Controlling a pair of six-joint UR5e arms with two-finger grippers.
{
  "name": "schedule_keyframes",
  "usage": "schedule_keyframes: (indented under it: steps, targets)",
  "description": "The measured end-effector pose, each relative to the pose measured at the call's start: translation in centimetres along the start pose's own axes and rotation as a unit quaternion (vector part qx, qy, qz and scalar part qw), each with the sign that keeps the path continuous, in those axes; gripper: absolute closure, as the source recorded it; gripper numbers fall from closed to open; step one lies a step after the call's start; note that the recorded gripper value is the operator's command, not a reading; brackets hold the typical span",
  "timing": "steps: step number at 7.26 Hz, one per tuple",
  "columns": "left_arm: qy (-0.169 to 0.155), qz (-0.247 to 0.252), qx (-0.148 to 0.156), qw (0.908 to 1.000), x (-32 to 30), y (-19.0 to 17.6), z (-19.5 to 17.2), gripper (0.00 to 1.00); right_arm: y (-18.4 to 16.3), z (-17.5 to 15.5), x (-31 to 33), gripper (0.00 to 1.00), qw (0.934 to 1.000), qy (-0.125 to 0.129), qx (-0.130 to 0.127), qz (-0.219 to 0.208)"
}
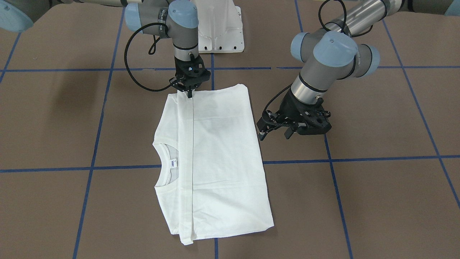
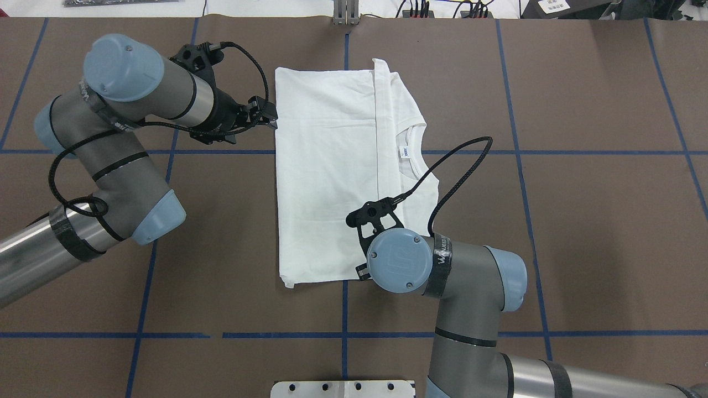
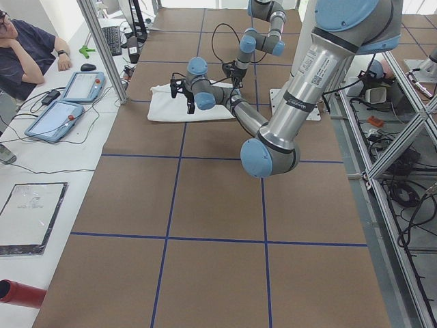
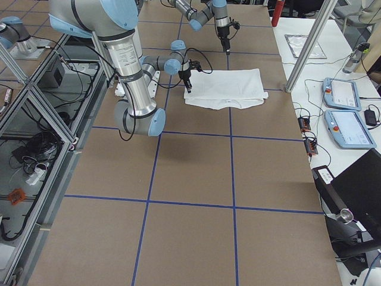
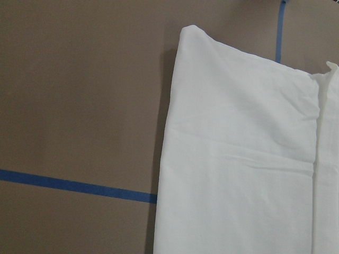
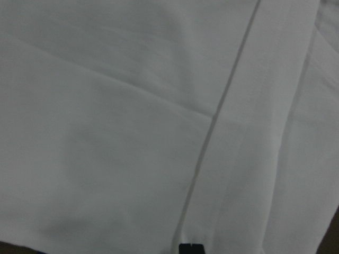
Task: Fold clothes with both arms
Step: 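Grasp the near edge with the right gripper and pull it toward the shirt center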
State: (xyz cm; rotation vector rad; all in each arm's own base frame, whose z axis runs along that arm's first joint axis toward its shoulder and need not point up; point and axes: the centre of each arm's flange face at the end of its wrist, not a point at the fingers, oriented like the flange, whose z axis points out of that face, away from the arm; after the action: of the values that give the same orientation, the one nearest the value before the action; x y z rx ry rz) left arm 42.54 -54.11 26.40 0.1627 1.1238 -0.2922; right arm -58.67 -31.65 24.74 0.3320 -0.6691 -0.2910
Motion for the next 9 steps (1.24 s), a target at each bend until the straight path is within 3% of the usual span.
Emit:
schedule_keyframes:
  steps: [4, 7, 8, 9]
  targets:
    - [0.004, -0.001, 0.001, 1.0000, 0.4, -0.1, -0.1, 0.00, 2.1, -0.8, 3.8, 1.00, 1.0000, 0.000, -0.004, 0.001]
    - [0.006, 0.000, 0.000, 1.0000, 0.8, 0.1, -0.1, 0.00, 3.2, -0.1, 6.9, 1.00, 0.9998, 0.018, -0.011, 0.006]
    - [0.007, 0.000, 0.000, 1.0000, 0.9, 0.1, -0.1, 0.00, 3.4, 0.4, 7.9, 0.87, 0.9995, 0.026, -0.015, 0.009]
    - [0.008, 0.001, 0.000, 1.0000, 0.9, 0.1, -0.1, 0.00, 3.3, 0.7, 8.7, 0.08, 0.9993, 0.033, -0.016, 0.012]
